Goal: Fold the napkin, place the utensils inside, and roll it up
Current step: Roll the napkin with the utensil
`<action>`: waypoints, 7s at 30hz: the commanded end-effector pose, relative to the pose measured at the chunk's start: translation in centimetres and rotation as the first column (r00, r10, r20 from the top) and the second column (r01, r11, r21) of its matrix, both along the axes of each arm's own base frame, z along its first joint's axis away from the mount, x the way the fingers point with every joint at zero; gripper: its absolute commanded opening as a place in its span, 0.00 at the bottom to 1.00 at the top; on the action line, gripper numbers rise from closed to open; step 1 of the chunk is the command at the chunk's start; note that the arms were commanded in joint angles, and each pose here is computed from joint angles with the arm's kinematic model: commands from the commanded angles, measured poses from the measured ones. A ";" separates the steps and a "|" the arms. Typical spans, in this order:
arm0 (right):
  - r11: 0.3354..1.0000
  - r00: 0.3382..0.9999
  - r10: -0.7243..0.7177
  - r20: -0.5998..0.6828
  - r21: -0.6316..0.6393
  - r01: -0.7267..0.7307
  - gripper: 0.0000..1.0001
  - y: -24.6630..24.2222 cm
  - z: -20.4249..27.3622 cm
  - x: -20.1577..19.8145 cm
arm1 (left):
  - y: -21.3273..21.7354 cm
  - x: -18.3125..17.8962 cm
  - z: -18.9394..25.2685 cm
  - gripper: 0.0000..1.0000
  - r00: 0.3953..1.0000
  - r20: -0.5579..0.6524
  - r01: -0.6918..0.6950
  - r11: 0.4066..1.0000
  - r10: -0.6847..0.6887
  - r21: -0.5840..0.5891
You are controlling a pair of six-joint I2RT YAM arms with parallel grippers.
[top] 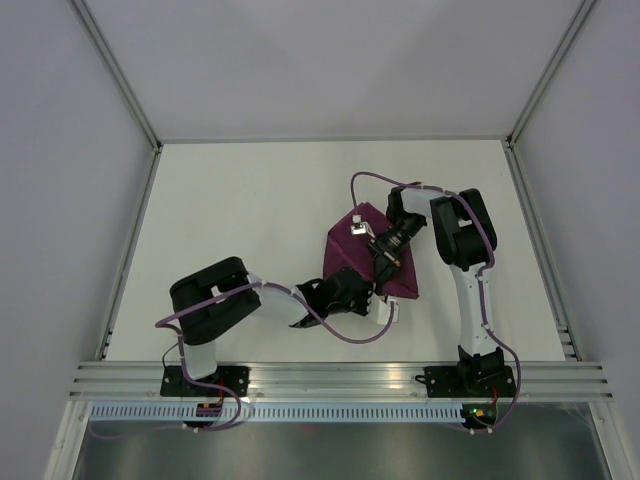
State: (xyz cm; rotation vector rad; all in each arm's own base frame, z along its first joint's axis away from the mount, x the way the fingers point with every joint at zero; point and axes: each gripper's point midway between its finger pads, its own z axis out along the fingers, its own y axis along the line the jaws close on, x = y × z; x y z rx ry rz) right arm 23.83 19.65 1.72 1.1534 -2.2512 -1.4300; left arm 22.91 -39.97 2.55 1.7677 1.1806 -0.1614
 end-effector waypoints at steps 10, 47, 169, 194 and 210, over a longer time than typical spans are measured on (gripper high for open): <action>0.991 0.970 0.131 0.204 -0.034 -0.126 0.11 -1.9 -5.1 2.8 | 1.2 -1.9 -3.5 0.26 0.962 -0.273 0.049 0.990 -0.011 0.132; 0.954 0.656 -0.281 0.701 0.130 0.271 0.55 -7.7 9.8 12.1 | 0.7 -5.2 -1.6 0.02 0.675 -0.738 0.040 0.999 -0.003 0.032; 0.944 0.916 0.319 0.245 -0.162 -0.286 0.01 0.1 -3.7 -1.3 | 17.2 13.5 20.9 0.48 0.750 -0.388 -0.635 0.420 0.535 -0.648; 0.957 0.950 0.268 0.161 -0.155 -0.244 0.00 -0.4 -5.3 0.5 | 3.2 -2.4 3.6 0.54 0.999 -0.009 -0.038 0.993 0.037 -0.107; 0.958 0.954 0.262 0.147 -0.155 -0.240 0.01 -0.7 -5.8 0.4 | 1.0 -1.6 1.2 0.59 1.000 -0.001 -0.010 0.997 0.010 -0.074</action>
